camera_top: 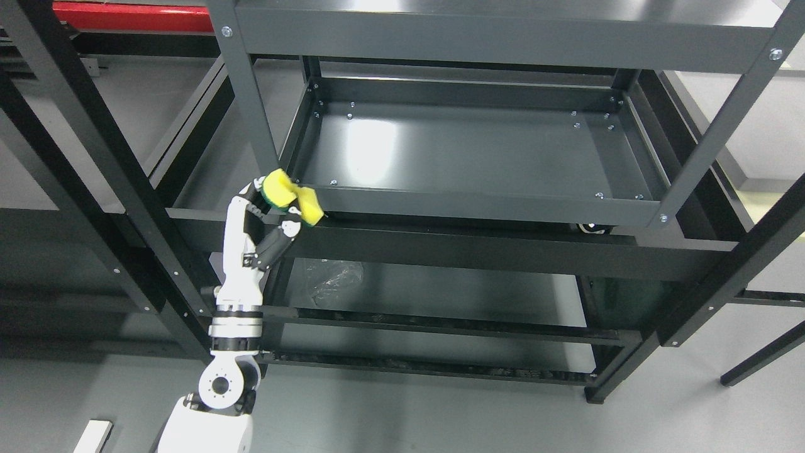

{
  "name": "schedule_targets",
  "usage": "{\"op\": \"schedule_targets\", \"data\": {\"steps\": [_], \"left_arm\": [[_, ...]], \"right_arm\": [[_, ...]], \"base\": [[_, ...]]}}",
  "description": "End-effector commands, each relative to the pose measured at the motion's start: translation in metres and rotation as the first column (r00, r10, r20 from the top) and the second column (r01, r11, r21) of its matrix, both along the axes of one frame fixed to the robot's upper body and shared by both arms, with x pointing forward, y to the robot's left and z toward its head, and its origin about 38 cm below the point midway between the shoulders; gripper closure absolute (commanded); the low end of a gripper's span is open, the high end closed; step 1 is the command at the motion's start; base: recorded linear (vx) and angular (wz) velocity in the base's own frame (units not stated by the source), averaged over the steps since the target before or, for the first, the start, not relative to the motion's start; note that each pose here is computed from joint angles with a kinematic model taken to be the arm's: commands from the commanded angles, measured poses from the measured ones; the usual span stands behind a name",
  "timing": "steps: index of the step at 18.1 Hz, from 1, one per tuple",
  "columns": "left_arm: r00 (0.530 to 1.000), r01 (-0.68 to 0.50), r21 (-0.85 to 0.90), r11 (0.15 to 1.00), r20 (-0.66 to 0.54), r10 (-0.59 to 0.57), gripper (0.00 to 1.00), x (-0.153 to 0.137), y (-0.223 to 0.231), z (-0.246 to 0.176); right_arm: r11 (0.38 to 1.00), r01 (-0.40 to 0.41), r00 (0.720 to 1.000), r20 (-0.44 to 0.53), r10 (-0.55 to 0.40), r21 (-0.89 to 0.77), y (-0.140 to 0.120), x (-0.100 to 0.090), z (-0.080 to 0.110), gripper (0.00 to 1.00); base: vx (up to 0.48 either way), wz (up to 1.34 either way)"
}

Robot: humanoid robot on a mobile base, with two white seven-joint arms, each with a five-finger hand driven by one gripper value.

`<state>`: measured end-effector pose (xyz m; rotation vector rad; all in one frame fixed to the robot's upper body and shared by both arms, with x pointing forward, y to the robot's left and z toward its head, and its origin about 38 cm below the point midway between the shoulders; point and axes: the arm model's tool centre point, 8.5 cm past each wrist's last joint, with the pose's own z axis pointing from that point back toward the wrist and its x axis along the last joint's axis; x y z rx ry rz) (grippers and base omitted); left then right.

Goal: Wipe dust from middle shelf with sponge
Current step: 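Lower the left hand holding the sponge out from the shelf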

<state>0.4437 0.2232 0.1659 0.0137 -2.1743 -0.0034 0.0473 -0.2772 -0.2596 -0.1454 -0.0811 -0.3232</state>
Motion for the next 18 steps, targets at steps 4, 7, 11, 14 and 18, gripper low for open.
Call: {"op": "schedule_targets", "data": {"steps": [4, 7, 11, 14, 18], "left_arm": [[0.999, -0.048, -0.111, 0.993, 0.018, 0.051, 1.0, -0.047, 0.029, 0.052], [1.0, -0.025, -0.113, 0.993, 0.004, 0.026, 1.0, -0.047, 0.017, 0.061], [0.999, 0.036, -0.105, 0.994, 0.015, -0.034, 1.0, -0.048, -0.006, 0.063], [0.999, 0.042, -0.107, 0.993, 0.027, -0.039, 1.0, -0.049, -0.008, 0.064], [0.999, 0.043, -0.105, 0.994, 0.028, -0.041, 1.0, -0.05, -0.008, 0.064]], "right_arm": [[1.0, 0.005, 0.999, -0.052, -0.005, 0.002, -0.01, -0.001, 0.001, 0.0], [1.0, 0.005, 0.999, -0.052, -0.005, 0.002, -0.01, -0.001, 0.001, 0.0], [1.0, 0.005, 0.999, -0.052, -0.005, 0.002, -0.01, -0.001, 0.001, 0.0], [1.0, 0.005, 0.999, -0.054, -0.005, 0.002, -0.01, -0.001, 0.001, 0.0], [1.0, 0.005, 0.999, -0.052, -0.005, 0.002, -0.01, -0.001, 0.001, 0.0]], "base": [[0.003, -0.01], [0.0, 0.0], [0.003, 0.09], [-0.002, 0.2], [0.019, 0.2]]}}
